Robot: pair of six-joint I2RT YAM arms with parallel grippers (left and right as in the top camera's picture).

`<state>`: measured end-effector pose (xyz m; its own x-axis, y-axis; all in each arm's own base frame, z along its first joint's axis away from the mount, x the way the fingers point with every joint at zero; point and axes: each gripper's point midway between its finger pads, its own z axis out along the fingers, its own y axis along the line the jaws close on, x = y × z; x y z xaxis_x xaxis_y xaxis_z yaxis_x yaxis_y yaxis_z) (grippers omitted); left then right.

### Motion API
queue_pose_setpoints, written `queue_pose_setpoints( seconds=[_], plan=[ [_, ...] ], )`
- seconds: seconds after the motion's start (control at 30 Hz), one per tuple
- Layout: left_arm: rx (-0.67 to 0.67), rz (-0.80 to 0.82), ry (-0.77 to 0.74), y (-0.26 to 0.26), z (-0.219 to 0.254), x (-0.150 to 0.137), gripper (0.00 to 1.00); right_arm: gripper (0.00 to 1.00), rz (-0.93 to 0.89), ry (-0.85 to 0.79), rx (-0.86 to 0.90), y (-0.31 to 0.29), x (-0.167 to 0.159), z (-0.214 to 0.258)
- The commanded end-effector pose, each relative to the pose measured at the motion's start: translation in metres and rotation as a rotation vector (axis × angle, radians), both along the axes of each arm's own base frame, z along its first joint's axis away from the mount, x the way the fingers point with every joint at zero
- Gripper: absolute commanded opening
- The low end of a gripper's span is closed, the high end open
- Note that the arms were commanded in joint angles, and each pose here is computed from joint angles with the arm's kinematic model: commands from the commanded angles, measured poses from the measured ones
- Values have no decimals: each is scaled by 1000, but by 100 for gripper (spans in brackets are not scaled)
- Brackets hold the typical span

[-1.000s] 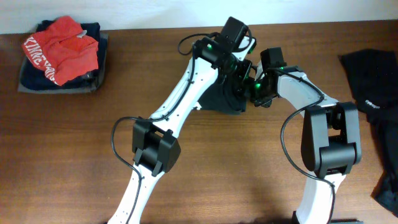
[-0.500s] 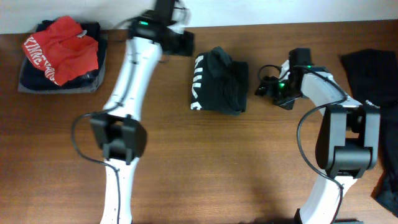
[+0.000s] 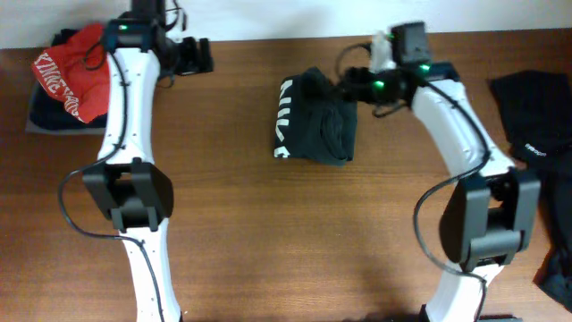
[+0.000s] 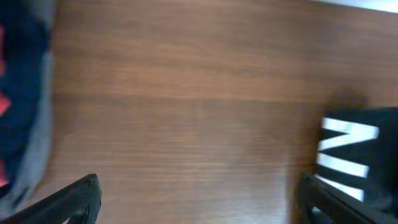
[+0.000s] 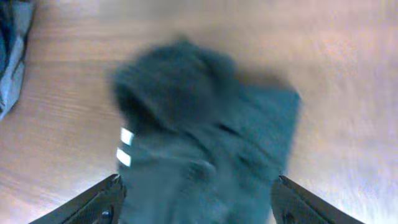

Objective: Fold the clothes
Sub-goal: 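Withdraw the left gripper and press the folded bundle with the right gripper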

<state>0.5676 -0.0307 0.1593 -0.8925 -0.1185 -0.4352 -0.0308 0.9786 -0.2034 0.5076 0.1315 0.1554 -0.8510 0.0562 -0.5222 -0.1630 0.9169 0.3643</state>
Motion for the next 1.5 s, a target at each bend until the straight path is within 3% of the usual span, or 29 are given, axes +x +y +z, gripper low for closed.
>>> queue_pose_setpoints(
  seconds=[0.0, 0.33, 1.23, 1.33, 1.47],
  plan=[
    [2, 26, 3, 17, 5, -3, 99, 79, 19, -121, -193, 18, 5, 22],
    [1, 33, 77, 21, -12, -13, 99, 79, 110, -131, -233, 85, 0, -12],
    [0, 32, 144, 21, -39, -17, 99, 75, 47, -111, -388, 94, 17, -88],
    [0, 32, 144, 21, -39, -17, 99, 73, 21, -136, -409, 89, 22, -85],
    [0, 32, 143, 21, -39, -16, 99, 61, -8, -148, -450, 80, 26, -83]
  ],
)
